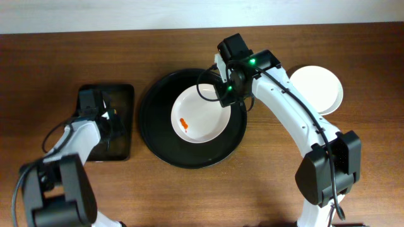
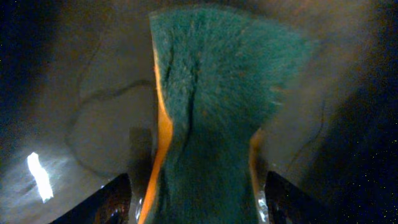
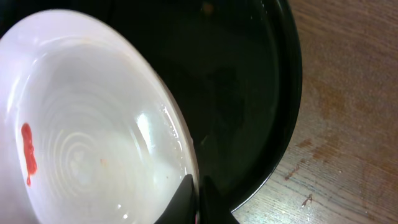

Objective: Clean dirty plates on tray and stack at the side

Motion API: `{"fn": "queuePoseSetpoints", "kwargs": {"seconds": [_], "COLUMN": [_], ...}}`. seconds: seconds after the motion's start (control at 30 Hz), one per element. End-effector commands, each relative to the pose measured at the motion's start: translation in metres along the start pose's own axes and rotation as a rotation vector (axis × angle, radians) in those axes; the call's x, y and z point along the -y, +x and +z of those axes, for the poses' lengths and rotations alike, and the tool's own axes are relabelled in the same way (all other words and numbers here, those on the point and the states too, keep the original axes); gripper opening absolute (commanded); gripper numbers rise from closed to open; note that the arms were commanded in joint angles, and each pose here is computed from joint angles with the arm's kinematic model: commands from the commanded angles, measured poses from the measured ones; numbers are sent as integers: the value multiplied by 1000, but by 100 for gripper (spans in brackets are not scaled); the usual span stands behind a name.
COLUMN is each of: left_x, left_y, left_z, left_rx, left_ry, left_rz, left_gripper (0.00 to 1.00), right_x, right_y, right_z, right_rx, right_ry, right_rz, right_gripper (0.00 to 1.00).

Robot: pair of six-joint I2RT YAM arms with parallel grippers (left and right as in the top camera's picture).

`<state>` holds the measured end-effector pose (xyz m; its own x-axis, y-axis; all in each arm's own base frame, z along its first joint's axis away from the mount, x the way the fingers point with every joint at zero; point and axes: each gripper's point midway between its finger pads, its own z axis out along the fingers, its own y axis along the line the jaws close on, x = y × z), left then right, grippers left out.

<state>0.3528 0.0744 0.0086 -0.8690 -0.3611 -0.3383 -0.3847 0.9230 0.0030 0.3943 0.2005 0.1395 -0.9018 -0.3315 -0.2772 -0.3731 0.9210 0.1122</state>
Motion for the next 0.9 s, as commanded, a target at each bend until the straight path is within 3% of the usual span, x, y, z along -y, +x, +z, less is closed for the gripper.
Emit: {"fn": "queuePoseSetpoints", "kwargs": {"seconds": [0.0, 0.03, 0.2, 0.23, 0.27, 0.3, 0.5, 0.7, 0.8, 0.87], "left_x": [-11, -17, -38, -38, -38, -37, -30, -18, -18, -16], "left_y": [19, 16, -16, -22, -26, -29, -35, -10, -5, -9], "left_z": [28, 28, -22, -34, -40, -45, -38, 9, 19, 19], "left_rx": [-68, -58, 52, 87, 108, 127, 144, 15, -12, 8], "left_ry": [-64, -102, -220, -212, -208, -203, -169, -116, -115, -110], "left_rz": [-7, -5, -15, -22, -26, -30, -33, -13, -10, -12], "left_gripper": [22, 1, 0, 30, 70, 87, 86, 67, 53, 30], "right_x": [-1, -1, -1, -1, -1, -1, -1, -1, -1, -1], "right_y": [2, 2, 0, 0, 0, 0, 0, 0, 0, -3], "right_z": [5, 5, 5, 5, 5, 5, 5, 5, 5, 5], "right_rx": [-13, -13, -4, -5, -6, -6, -6, -6, -4, 9], "right_ry": [2, 2, 1, 1, 1, 1, 1, 1, 2, 0], "right_rz": [3, 3, 2, 2, 2, 2, 2, 2, 2, 1], "right_gripper": [4, 4, 5, 5, 4, 4, 5, 5, 5, 5]}}
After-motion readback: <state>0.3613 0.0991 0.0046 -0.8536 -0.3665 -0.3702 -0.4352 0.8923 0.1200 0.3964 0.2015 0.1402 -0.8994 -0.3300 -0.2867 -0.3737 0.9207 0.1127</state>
